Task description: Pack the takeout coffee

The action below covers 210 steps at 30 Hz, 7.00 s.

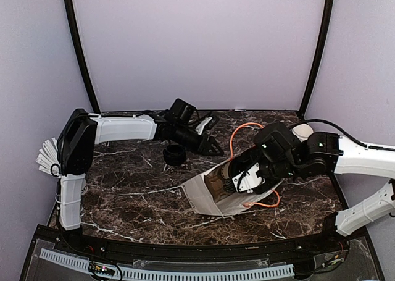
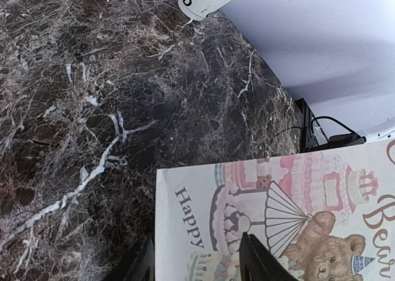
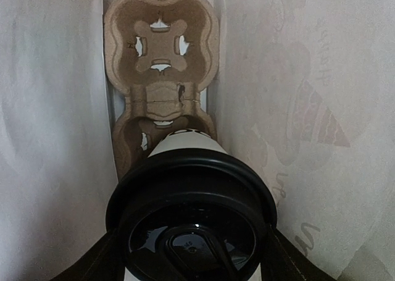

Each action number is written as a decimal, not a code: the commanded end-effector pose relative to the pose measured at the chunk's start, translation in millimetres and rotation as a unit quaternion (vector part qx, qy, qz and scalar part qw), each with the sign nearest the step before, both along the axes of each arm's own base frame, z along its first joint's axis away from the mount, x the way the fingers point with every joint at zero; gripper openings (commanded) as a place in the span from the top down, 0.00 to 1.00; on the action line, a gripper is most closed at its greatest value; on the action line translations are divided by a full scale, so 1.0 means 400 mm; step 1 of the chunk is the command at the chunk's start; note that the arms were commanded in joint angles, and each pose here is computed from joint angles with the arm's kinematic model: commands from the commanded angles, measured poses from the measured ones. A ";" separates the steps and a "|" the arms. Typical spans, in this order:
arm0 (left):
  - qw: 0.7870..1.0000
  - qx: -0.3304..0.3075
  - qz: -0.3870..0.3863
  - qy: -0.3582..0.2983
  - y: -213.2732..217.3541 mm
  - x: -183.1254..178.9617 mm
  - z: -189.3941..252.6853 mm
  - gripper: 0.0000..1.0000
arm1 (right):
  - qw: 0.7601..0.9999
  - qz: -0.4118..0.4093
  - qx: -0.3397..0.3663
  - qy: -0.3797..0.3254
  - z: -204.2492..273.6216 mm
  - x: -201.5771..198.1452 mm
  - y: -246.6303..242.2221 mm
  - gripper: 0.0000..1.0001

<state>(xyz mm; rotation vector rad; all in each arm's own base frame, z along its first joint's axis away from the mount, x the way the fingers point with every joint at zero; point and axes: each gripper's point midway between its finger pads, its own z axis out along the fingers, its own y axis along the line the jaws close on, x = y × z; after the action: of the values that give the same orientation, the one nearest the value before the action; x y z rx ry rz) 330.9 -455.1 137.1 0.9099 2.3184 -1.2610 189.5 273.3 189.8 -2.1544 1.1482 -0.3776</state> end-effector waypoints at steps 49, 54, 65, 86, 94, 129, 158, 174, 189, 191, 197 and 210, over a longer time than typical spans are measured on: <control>0.999 -0.023 -0.034 0.029 0.076 -0.025 -0.023 0.51 | 0.976 -0.067 -0.060 0.199 -0.090 0.032 0.066 0.47; 1.000 -0.024 -0.002 0.004 0.122 0.019 0.018 0.51 | 0.949 -0.085 -0.106 0.286 -0.112 0.000 0.068 0.49; 0.999 -0.018 0.028 -0.035 0.174 0.061 0.083 0.50 | 0.923 -0.099 -0.124 0.352 -0.127 -0.034 0.080 0.48; 0.998 -0.020 0.031 -0.050 0.193 0.054 0.112 0.50 | 0.915 -0.143 -0.138 0.351 -0.251 -0.022 0.067 0.44; 0.997 -0.022 0.033 -0.060 0.198 0.051 0.138 0.50 | 0.925 -0.137 -0.119 0.333 -0.203 -0.014 0.082 0.40; 0.997 0.003 0.037 -0.074 0.232 0.042 0.143 0.49 | 0.935 -0.115 -0.086 0.323 -0.102 -0.011 0.127 0.25; 0.997 0.000 0.031 -0.065 0.231 0.034 0.126 0.49 | 0.952 -0.106 -0.044 0.284 0.029 -0.025 0.157 0.01; 0.962 -0.145 -0.025 -0.228 0.286 -0.156 0.549 0.45 | 0.965 -0.115 -0.065 0.228 0.009 0.015 0.142 0.01; 0.963 -0.150 -0.096 -0.202 0.180 -0.220 0.531 0.47 | 0.964 -0.118 -0.061 0.231 0.012 0.015 0.147 0.01; 0.962 -0.155 -0.100 -0.200 0.169 -0.222 0.535 0.48 | 0.964 -0.119 -0.059 0.231 0.013 0.015 0.148 0.02; 0.965 -0.164 -0.088 -0.184 0.145 -0.199 0.532 0.52 | 0.964 -0.119 -0.056 0.232 0.016 0.015 0.149 0.02; 0.978 -0.104 -0.011 -0.180 0.109 -0.073 0.465 0.71 | 0.972 -0.048 -0.017 0.228 0.128 -0.063 0.159 0.01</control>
<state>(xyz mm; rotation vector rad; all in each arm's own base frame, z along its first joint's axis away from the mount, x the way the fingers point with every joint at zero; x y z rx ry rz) 289.3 -411.0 309.1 1.0399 1.8800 -1.2544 179.0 336.4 209.6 -2.3159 1.6046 0.0251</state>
